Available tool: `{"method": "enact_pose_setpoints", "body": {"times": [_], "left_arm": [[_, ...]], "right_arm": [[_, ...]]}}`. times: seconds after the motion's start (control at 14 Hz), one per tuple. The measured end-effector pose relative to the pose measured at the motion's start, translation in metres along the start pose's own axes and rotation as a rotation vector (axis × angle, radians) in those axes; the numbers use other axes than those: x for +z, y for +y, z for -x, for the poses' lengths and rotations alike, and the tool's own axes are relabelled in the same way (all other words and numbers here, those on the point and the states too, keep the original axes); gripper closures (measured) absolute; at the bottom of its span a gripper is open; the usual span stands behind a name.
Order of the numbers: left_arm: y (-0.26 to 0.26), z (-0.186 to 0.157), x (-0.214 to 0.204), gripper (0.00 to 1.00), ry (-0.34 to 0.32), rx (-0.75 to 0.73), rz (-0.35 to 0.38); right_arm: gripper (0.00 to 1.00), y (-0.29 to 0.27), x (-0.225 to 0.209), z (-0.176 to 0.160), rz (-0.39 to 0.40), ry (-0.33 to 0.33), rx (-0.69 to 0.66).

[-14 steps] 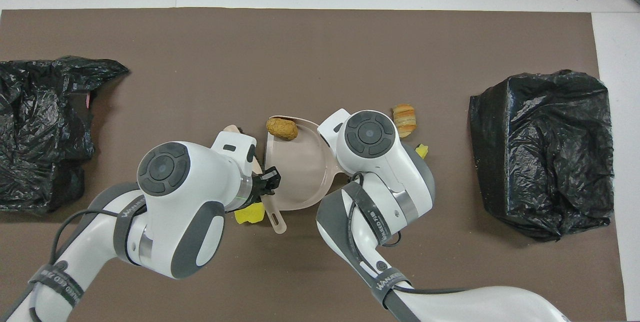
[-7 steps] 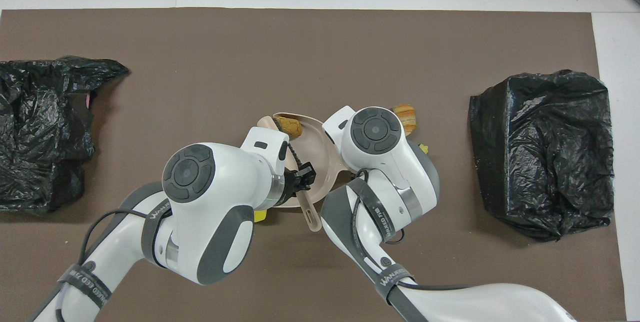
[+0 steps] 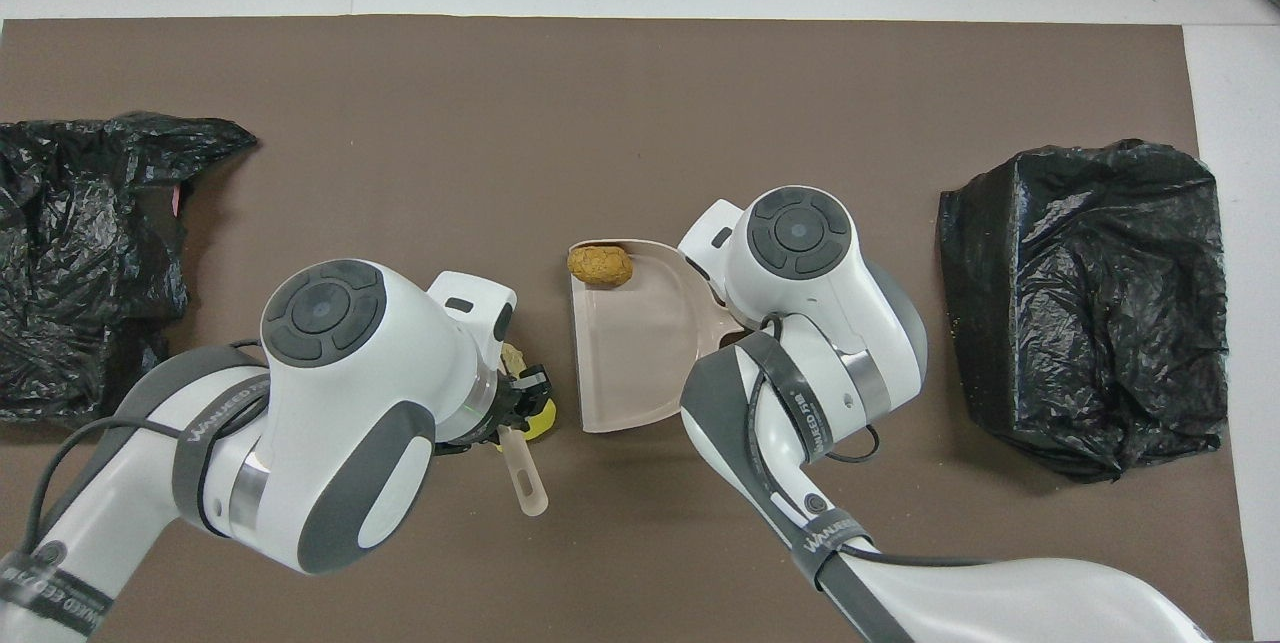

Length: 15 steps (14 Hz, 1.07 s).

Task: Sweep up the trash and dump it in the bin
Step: 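Sweep the remaining pieces into the dustpan with the left gripper's brush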

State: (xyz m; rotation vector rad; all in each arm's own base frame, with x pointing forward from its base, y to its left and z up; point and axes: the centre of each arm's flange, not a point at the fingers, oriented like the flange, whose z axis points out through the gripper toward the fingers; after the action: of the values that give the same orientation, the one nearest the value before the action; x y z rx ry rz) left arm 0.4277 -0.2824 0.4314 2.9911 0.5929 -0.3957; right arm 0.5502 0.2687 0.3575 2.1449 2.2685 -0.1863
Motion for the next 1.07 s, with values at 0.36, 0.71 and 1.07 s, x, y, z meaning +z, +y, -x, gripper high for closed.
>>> {"method": "enact_pose_setpoints", "body": {"times": [0.36,0.71,1.07], "left_arm": [[-0.059,0.037,0.034,0.74,0.003,0.003,-0.071],[-0.072,0.036,0.059,0.74,0.052,0.006,-0.051],[-0.043,0.038,0.073,0.74,0.112,0.048,0.030]], "right_arm": [[0.67,-0.028,-0.014,-0.018,-0.028,-0.049,-0.049],[0.67,-0.038,0.006,-0.024,-0.020,-0.046,0.023],[0.67,-0.047,0.010,-0.037,-0.010,-0.045,0.077]]}}
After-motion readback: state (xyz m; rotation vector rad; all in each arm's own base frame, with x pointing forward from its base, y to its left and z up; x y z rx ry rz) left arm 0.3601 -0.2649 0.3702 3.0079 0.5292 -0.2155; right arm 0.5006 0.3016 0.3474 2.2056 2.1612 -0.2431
